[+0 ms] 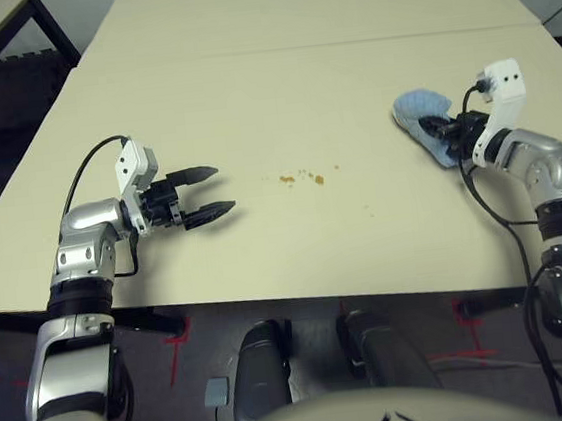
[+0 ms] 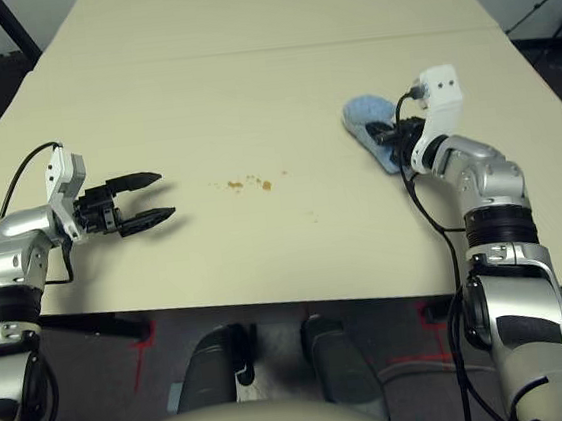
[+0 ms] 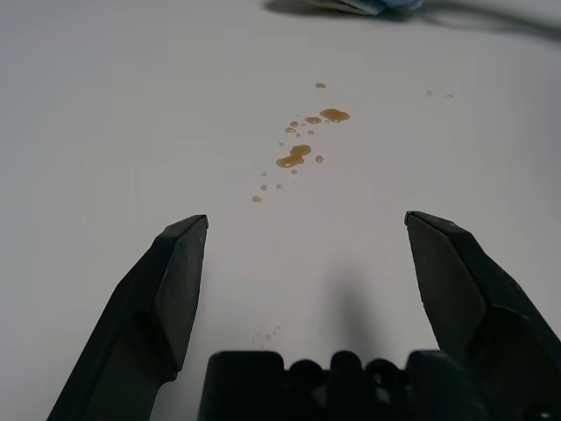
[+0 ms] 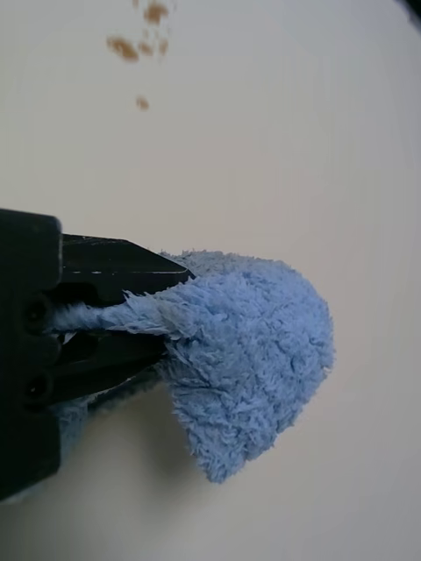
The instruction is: Wipe the water off the table with a rag.
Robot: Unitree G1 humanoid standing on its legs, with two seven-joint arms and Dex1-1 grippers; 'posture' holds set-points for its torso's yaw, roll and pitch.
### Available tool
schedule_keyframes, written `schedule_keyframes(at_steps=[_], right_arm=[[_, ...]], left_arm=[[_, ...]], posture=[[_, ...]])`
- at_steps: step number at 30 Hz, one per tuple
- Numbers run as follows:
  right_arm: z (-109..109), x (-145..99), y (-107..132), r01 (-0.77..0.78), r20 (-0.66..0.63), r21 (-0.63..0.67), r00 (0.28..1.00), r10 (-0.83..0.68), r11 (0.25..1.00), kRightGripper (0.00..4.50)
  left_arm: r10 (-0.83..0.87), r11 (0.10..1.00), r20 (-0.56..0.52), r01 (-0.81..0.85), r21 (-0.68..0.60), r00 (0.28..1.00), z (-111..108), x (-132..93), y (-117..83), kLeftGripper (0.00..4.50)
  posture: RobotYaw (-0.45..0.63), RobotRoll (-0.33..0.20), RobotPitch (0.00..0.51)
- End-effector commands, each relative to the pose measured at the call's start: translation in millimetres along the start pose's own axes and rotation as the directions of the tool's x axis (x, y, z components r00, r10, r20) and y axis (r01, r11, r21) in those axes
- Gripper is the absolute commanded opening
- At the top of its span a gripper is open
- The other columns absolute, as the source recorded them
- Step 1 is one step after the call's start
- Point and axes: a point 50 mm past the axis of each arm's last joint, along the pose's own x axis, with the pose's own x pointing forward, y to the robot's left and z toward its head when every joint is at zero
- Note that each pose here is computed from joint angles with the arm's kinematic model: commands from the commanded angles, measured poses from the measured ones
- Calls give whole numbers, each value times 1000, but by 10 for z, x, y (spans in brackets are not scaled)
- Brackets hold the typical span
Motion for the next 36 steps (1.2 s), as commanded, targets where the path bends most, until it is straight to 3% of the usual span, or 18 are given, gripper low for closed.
schedule_keyframes(at_steps=[1, 9, 18, 25, 36], right_arm=[[105, -81, 290, -91, 34, 52, 995, 89, 994, 20], [-267, 142, 781, -178, -46, 108, 982, 183, 978, 20], [-659, 410, 910, -159, -128, 20, 979, 160, 987, 20], [-764, 620, 970, -193, -143, -4, 971, 190, 981, 20], [-887, 1046, 1281, -345, -215, -10, 917, 335, 939, 20]], left_arm=[[1, 1000, -36, -1, 1, 999, -26, -97, 17, 4500], [-2, 1000, -34, 2, 4, 999, -27, -76, 24, 4500], [9, 1000, -31, -9, 8, 999, -48, -90, 9, 4500], [15, 1000, -27, -15, 6, 1000, -58, -114, -24, 4500], [34, 999, -32, -34, 1, 999, -66, -170, -43, 4500]], posture=[[-239, 0, 154], [-236, 0, 154], [-203, 0, 142], [-183, 0, 141], [-164, 0, 157]])
